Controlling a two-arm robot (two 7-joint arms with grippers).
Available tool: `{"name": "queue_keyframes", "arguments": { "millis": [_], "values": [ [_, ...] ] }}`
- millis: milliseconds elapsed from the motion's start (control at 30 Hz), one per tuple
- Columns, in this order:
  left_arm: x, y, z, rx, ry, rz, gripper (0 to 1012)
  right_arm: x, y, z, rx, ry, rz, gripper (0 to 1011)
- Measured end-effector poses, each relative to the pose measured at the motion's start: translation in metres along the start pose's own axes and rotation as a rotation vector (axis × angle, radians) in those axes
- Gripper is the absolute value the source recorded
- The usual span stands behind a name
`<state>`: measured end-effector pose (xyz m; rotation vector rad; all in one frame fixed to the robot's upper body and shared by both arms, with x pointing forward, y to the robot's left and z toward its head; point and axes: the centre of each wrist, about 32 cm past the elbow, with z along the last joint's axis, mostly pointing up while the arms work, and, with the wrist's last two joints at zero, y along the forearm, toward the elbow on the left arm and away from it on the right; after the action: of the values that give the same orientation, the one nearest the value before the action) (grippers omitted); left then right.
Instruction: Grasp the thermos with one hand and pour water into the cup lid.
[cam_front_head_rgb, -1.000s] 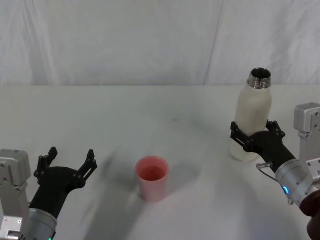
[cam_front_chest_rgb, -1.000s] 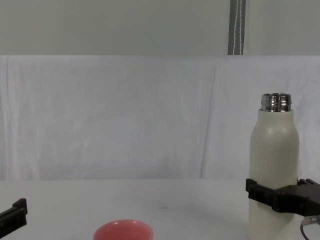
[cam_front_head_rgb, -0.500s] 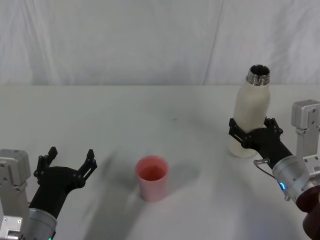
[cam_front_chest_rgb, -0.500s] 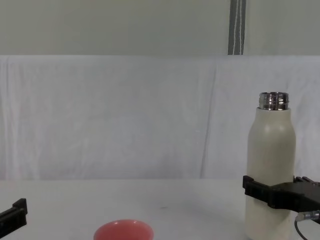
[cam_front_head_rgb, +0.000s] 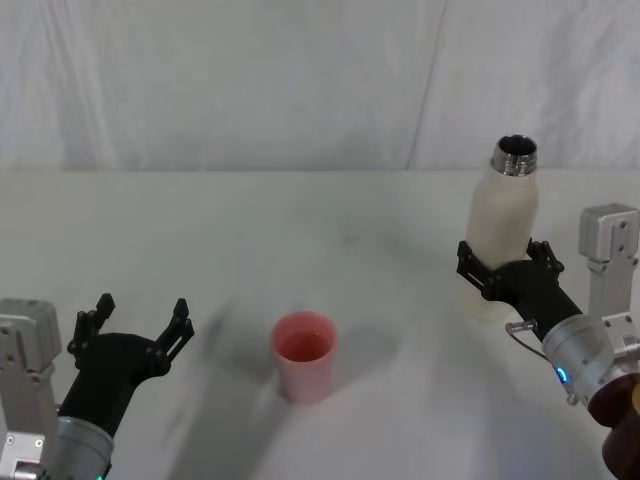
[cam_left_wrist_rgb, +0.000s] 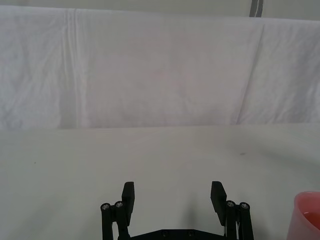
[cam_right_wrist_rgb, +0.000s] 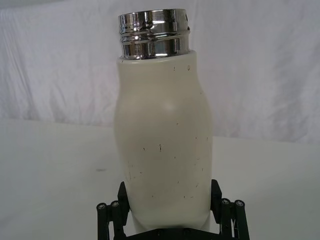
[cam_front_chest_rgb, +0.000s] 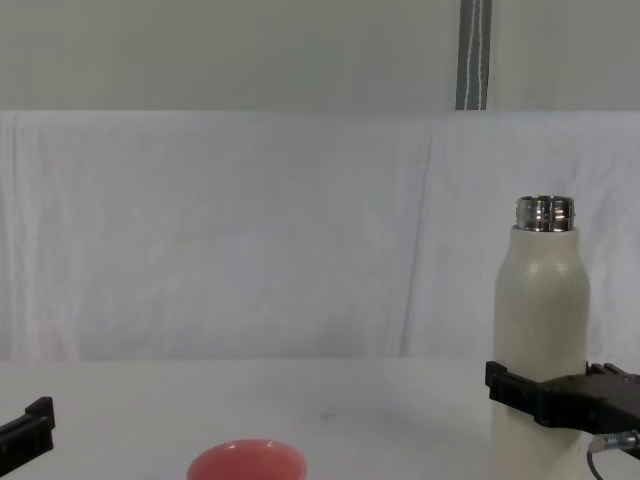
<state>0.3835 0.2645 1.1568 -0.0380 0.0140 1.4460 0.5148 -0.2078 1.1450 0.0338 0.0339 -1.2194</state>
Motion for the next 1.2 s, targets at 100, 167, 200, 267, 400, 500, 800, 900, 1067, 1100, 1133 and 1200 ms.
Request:
{"name": "queue_keyframes", "arguments": {
  "millis": [100, 167, 200, 267, 400, 500, 800, 900, 1067, 1100, 1133, 1200],
  "values": [
    [0.0000, 0.0000, 0.0000, 0.000, 0.000, 0.000, 1001, 0.0000, 0.0000, -0.0008, -0.001, 0.000, 0.000, 960],
    [0.0000, 0.0000, 0.0000, 0.000, 0.000, 0.000, 1001, 0.0000, -0.0001, -0.0009, -0.001, 0.000, 0.001, 960],
    [0.0000, 0.0000, 0.0000, 0.000, 0.000, 0.000, 1001, -0.0001, -0.0004, -0.0014, -0.003, 0.000, 0.001, 960],
    [0.0000, 0.0000, 0.0000, 0.000, 0.000, 0.000, 1001, -0.0001, -0.0007, -0.0016, -0.003, 0.001, 0.001, 960],
    [0.0000, 0.0000, 0.0000, 0.000, 0.000, 0.000, 1001, -0.0001, -0.0007, -0.0016, -0.004, 0.000, 0.001, 960],
    [0.0000, 0.0000, 0.0000, 0.000, 0.000, 0.000, 1001, 0.0000, -0.0008, -0.0016, -0.004, 0.000, 0.002, 960],
    [0.0000, 0.0000, 0.0000, 0.000, 0.000, 0.000, 1001, 0.0001, -0.0008, -0.0015, -0.006, -0.001, 0.003, 960],
    [0.0000, 0.0000, 0.0000, 0.000, 0.000, 0.000, 1001, -0.0003, -0.0009, -0.0018, -0.009, -0.001, 0.004, 999],
    [0.0000, 0.0000, 0.0000, 0.000, 0.000, 0.000, 1001, -0.0003, -0.0009, -0.0018, -0.009, -0.001, 0.004, 1001],
    [0.0000, 0.0000, 0.0000, 0.000, 0.000, 0.000, 1001, -0.0003, -0.0009, -0.0017, -0.009, -0.002, 0.004, 1001],
    [0.0000, 0.0000, 0.0000, 0.000, 0.000, 0.000, 1001, -0.0002, -0.0008, -0.0017, -0.009, -0.002, 0.004, 1001],
    [0.0000, 0.0000, 0.0000, 0.000, 0.000, 0.000, 1001, -0.0002, -0.0008, -0.0016, -0.009, -0.001, 0.004, 1001]
  ]
}}
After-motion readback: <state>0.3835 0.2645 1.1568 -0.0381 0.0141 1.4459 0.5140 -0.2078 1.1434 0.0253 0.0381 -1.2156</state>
